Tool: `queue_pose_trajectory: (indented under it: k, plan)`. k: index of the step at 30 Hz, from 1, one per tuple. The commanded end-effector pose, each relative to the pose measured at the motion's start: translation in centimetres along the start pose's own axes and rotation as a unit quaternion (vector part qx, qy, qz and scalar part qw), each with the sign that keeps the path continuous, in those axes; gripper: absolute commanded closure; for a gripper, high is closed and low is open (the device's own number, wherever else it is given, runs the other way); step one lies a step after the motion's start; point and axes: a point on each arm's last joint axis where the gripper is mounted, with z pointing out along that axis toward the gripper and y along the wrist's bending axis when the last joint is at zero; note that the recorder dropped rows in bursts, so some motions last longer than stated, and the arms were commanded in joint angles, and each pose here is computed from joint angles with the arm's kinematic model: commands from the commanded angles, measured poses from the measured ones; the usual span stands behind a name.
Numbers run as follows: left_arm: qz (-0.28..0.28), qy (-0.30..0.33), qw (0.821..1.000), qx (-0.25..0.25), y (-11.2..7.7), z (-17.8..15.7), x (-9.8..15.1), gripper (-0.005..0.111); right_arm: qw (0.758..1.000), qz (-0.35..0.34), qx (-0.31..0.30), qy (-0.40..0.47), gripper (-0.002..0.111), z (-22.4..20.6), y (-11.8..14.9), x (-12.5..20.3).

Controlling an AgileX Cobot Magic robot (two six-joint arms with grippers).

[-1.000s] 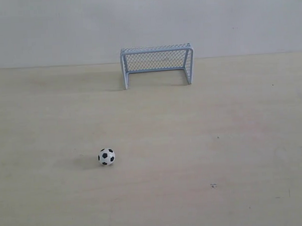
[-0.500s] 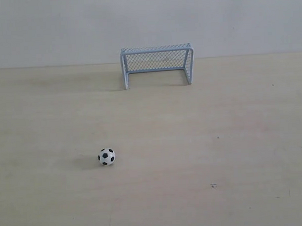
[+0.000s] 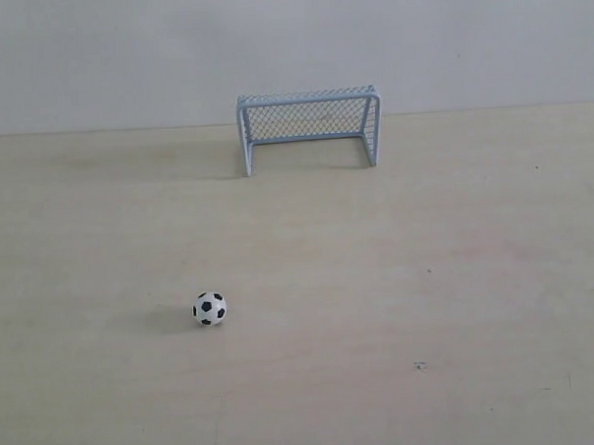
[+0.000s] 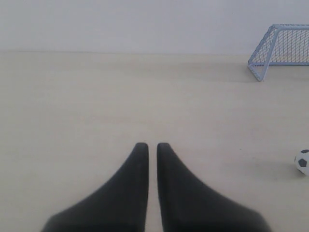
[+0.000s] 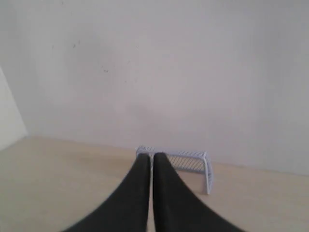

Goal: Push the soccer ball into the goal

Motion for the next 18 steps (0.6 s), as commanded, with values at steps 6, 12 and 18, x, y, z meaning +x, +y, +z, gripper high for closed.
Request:
queue_pose_trajectory:
  k: [6,12,18]
  plan:
    - [-0.004,-0.003,1.000,-0.001,0.0,-0.1,-0.1,0.100,0.976,-0.070,-0.102,0.179,0.108,9.4,-1.6,-1.0]
    - [-0.004,-0.003,1.000,-0.001,0.0,-0.1,-0.1,0.100,0.929,-0.110,-0.159,0.316,0.108,15.8,-1.5,3.7]
    - [-0.004,-0.002,1.000,-0.001,0.0,-0.1,-0.1,0.100,0.863,-0.161,-0.147,0.456,0.108,21.1,1.8,4.1]
